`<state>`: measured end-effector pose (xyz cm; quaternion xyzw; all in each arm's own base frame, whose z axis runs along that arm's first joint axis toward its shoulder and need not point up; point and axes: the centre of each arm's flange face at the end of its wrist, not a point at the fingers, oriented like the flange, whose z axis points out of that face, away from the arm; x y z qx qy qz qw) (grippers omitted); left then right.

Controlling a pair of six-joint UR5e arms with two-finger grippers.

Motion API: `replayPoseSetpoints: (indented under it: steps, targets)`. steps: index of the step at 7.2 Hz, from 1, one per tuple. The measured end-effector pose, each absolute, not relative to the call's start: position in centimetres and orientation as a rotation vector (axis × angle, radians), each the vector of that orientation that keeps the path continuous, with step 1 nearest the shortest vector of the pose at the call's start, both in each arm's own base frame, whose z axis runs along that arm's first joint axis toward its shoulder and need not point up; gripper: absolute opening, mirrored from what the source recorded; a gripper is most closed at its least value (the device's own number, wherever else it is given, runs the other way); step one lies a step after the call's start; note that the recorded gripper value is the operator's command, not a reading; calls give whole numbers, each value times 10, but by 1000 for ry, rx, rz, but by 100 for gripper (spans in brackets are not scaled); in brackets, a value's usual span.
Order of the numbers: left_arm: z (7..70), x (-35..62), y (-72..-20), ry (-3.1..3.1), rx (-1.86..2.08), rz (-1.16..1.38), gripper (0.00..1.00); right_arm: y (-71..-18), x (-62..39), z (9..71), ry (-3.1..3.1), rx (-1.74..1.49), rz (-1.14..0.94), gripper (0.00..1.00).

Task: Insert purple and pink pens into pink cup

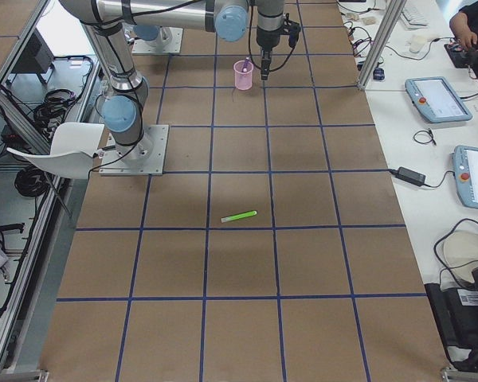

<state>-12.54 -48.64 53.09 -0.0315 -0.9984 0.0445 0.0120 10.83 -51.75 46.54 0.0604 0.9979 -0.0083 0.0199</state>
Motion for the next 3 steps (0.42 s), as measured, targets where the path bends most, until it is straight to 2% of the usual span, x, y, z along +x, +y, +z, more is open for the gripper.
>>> replayPoseSetpoints:
  steps: [3]
  targets:
    - [529, -121, -484, -3129, -9, 98, 100, -518, 108, 465, 3096, 189, -26, 100]
